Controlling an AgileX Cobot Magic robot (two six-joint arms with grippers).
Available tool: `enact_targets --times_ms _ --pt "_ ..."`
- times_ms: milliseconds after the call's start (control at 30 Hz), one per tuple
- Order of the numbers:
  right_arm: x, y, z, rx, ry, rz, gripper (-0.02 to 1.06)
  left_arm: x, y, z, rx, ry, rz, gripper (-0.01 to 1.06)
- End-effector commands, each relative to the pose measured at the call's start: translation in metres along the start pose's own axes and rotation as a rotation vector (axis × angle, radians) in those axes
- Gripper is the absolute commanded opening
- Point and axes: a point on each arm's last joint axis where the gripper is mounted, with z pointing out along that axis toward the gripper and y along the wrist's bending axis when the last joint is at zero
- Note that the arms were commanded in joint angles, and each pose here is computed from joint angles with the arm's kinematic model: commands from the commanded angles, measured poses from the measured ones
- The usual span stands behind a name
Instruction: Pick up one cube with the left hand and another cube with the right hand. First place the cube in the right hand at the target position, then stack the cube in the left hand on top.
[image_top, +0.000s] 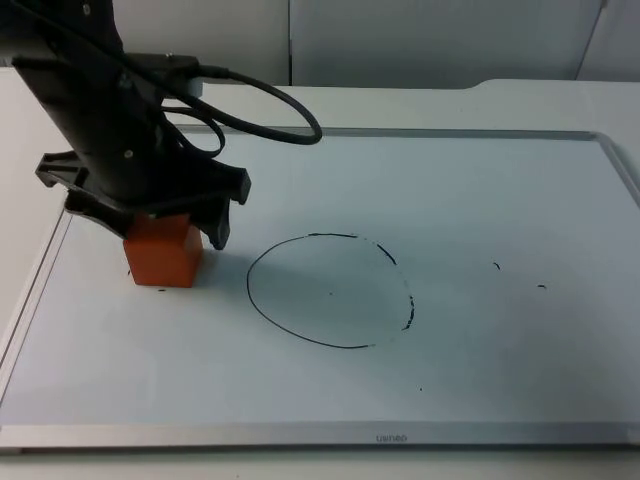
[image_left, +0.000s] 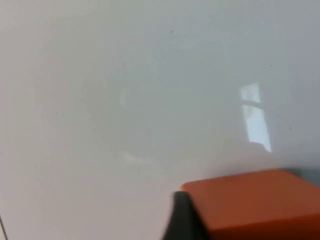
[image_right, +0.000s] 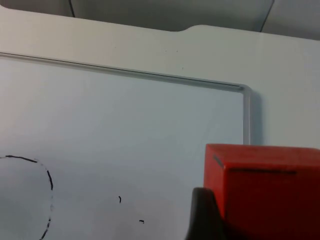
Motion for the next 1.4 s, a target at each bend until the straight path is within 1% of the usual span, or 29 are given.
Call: enact_targets --times_ms 0,33,67,133,300,367,433,500,533,600,667,700,733,833,867,933,967,1033,1067,1100,1133,1167,1200,1233,1333,1367 --pt "-0.001 0.0 0.0 -0.003 -0.021 -0.005 0.0 -0.002 -0.003 0.001 0.004 -0.01 -0.006 0.56" --pt "-0.001 0.0 0.0 -0.003 -0.021 -0.005 0.0 -0.002 -0.003 0.001 0.004 -0.01 0.007 0.47" --pt "-0.001 0.0 0.0 -0.003 -0.021 -0.005 0.0 -0.002 -0.003 0.001 0.004 -0.01 0.007 0.47" --pt "-0.001 0.0 0.0 -0.003 -0.021 -0.005 0.0 -0.002 -0.003 0.001 0.004 -0.01 -0.004 0.35" --pt "-0.001 0.0 0.0 -0.003 -0.021 -0.005 0.0 -0.002 -0.003 0.001 0.004 -0.01 -0.066 0.33" --pt "-0.001 0.0 0.0 -0.003 -0.021 -0.005 0.0 -0.001 -0.003 0.001 0.004 -0.004 -0.076 0.32" --pt "-0.001 0.0 0.0 -0.003 -0.022 -0.005 0.0 0.0 -0.003 -0.001 0.002 0.019 -0.078 0.26" --pt "-0.001 0.0 0.0 -0.003 -0.021 -0.005 0.0 0.002 -0.003 -0.006 -0.005 0.057 -0.07 0.16" --pt "-0.001 0.0 0.0 -0.003 -0.021 -0.005 0.0 0.002 -0.003 -0.006 -0.005 0.057 -0.07 0.16" --pt "-0.001 0.0 0.001 0.001 -0.007 -0.009 0.0 0.0 -0.005 -0.022 -0.021 0.081 -0.036 0.08" --pt "-0.001 0.0 0.001 0.009 0.029 -0.026 0.0 -0.001 -0.006 -0.041 -0.032 0.076 -0.01 0.02" --pt "-0.001 0.0 0.001 0.009 0.029 -0.026 0.0 -0.001 -0.006 -0.041 -0.032 0.076 -0.01 0.02" --pt "-0.002 -0.001 0.001 0.012 0.054 -0.032 0.0 -0.002 -0.006 -0.049 -0.032 0.07 -0.004 0.0" --pt "-0.011 0.003 0.004 -0.017 0.108 -0.062 0.0 -0.002 -0.008 -0.079 -0.032 0.043 0.006 0.0" --pt "-0.011 0.003 0.004 -0.017 0.108 -0.062 0.0 -0.002 -0.008 -0.079 -0.032 0.043 0.006 0.0" --pt "-0.022 0.012 0.007 -0.065 0.145 -0.107 0.0 0.0 -0.009 -0.099 -0.029 0.031 0.004 0.0" --pt "-0.025 0.014 0.009 -0.07 0.155 -0.116 0.0 0.001 -0.009 -0.103 -0.028 0.03 0.005 0.0" --pt "-0.034 0.029 0.02 -0.1 0.193 -0.174 0.0 0.005 -0.014 -0.119 -0.027 0.025 0.025 0.0" --pt "-0.034 0.029 0.02 -0.1 0.193 -0.174 0.0 0.005 -0.014 -0.119 -0.027 0.025 0.025 0.0" --pt "-0.042 0.041 0.028 -0.117 0.222 -0.219 0.0 0.007 -0.018 -0.124 -0.028 0.021 0.034 0.0" --pt "-0.044 0.046 0.032 -0.124 0.232 -0.235 0.0 0.008 -0.021 -0.129 -0.032 0.014 0.036 0.0" --pt "-0.048 0.061 0.046 -0.148 0.26 -0.286 0.0 0.009 -0.025 -0.132 -0.034 0.012 0.047 0.0" --pt "-0.051 0.07 0.053 -0.161 0.272 -0.303 0.0 0.011 -0.029 -0.136 -0.034 0.013 0.062 0.0" --pt "-0.051 0.07 0.053 -0.161 0.272 -0.303 0.0 0.011 -0.029 -0.136 -0.034 0.013 0.062 0.0" --pt "-0.054 0.094 0.08 -0.194 0.329 -0.368 0.0 0.018 -0.035 -0.141 -0.049 0.044 0.095 0.0" --pt "-0.054 0.094 0.08 -0.194 0.329 -0.368 0.0 0.018 -0.035 -0.141 -0.049 0.044 0.095 0.0"
